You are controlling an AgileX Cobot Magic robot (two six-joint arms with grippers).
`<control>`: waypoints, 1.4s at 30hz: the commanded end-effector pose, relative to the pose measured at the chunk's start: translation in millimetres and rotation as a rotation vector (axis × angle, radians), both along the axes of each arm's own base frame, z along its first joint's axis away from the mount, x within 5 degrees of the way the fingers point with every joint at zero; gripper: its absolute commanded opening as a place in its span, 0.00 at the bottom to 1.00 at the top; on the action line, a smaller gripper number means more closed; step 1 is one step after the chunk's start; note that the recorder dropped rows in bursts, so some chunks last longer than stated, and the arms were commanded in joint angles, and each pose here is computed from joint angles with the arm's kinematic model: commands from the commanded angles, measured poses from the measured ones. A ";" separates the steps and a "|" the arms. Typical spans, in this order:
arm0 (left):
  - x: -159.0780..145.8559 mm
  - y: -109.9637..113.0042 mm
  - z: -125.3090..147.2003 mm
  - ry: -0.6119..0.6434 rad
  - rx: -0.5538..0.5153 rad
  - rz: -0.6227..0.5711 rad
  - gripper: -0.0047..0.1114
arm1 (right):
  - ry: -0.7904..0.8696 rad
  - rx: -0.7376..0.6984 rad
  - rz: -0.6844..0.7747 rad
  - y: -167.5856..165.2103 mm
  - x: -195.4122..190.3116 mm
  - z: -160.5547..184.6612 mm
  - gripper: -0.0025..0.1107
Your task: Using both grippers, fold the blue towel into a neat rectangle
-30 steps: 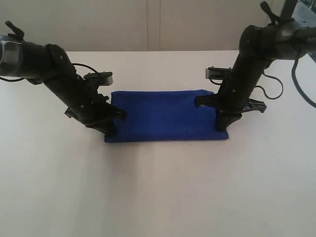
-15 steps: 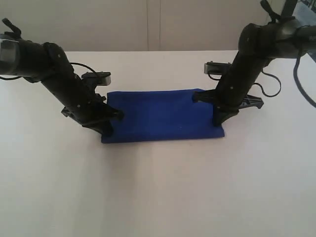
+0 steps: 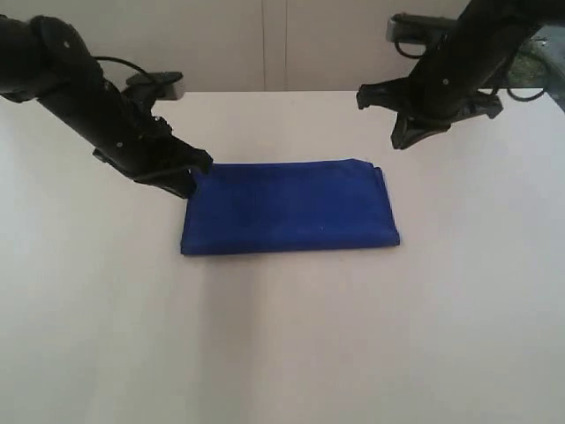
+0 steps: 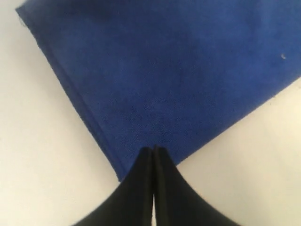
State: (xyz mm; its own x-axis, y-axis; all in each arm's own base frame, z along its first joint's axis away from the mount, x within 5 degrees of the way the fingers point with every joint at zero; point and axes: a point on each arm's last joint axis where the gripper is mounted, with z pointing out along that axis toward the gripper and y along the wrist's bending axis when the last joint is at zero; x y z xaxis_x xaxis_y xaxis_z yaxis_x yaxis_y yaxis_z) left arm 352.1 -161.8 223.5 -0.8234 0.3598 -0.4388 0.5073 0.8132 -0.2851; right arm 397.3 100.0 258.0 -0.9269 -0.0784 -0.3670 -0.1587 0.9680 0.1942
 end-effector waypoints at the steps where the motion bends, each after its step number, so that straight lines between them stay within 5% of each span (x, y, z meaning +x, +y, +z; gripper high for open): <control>1: -7.2 26.0 34.1 -0.018 -0.034 0.096 0.04 | -0.073 -0.046 -0.009 -10.4 -19.7 20.2 0.02; 7: -22.5 74.8 53.0 0.055 -0.009 0.189 0.04 | -0.068 -0.061 -0.066 -29.7 -46.6 18.8 0.02; 13: -60.3 109.7 73.1 -0.001 0.007 0.270 0.04 | -0.244 -0.061 -0.088 -45.2 -90.2 53.0 0.02; 21: -130.1 123.5 87.3 -0.230 0.044 0.316 0.04 | -0.548 -0.029 -0.105 -61.8 -177.7 92.1 0.02; 29: -195.6 131.3 90.5 -0.462 0.024 0.341 0.04 | -0.720 -0.043 -0.064 -75.8 -262.7 84.6 0.02; 42: -224.3 131.9 90.7 -0.489 0.017 0.315 0.04 | -0.879 -0.025 -0.076 -84.9 -314.3 69.2 0.02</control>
